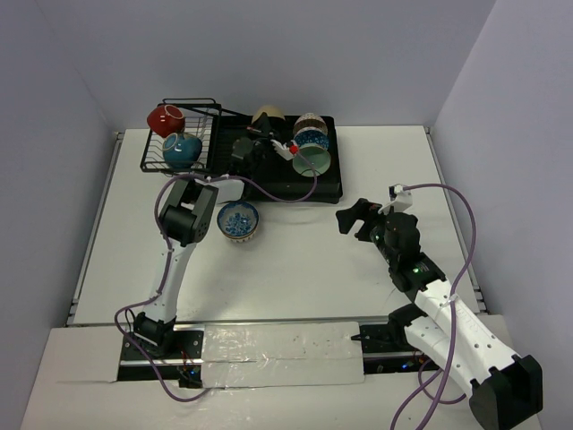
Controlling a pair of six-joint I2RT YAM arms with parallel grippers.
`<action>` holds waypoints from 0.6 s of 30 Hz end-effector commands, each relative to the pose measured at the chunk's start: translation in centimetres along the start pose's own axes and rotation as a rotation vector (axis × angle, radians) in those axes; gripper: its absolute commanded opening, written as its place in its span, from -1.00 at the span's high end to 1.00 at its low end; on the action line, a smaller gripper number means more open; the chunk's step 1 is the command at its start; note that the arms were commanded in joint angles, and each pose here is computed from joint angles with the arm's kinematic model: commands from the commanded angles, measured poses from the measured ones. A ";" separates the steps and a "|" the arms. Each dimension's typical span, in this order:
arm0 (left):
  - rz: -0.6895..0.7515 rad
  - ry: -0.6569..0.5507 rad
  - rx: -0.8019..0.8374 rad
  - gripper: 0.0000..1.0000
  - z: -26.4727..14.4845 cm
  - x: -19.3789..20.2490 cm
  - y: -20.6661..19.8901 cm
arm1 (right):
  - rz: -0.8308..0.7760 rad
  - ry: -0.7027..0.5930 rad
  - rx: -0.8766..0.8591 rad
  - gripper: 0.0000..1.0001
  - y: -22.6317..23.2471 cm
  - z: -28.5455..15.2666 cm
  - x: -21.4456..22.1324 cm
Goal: Load the bowls into the dish rack
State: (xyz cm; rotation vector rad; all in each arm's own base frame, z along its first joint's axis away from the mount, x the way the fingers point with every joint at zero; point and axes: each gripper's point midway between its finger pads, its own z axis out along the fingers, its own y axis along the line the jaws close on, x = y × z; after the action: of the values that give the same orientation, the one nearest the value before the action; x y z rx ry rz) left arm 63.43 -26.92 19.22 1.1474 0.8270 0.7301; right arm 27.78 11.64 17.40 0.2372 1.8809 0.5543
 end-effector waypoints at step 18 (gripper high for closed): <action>0.079 -0.042 -0.052 0.94 0.2 -1.2 0.8 | -0.019 -0.024 -0.053 -0.94 1.0 -0.1 -0.2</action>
State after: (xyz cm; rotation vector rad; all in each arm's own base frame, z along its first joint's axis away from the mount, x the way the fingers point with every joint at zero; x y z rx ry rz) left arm 63.65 -27.21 18.68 1.1667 0.8282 0.7424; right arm 27.58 12.04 17.13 0.2138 1.8875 0.5668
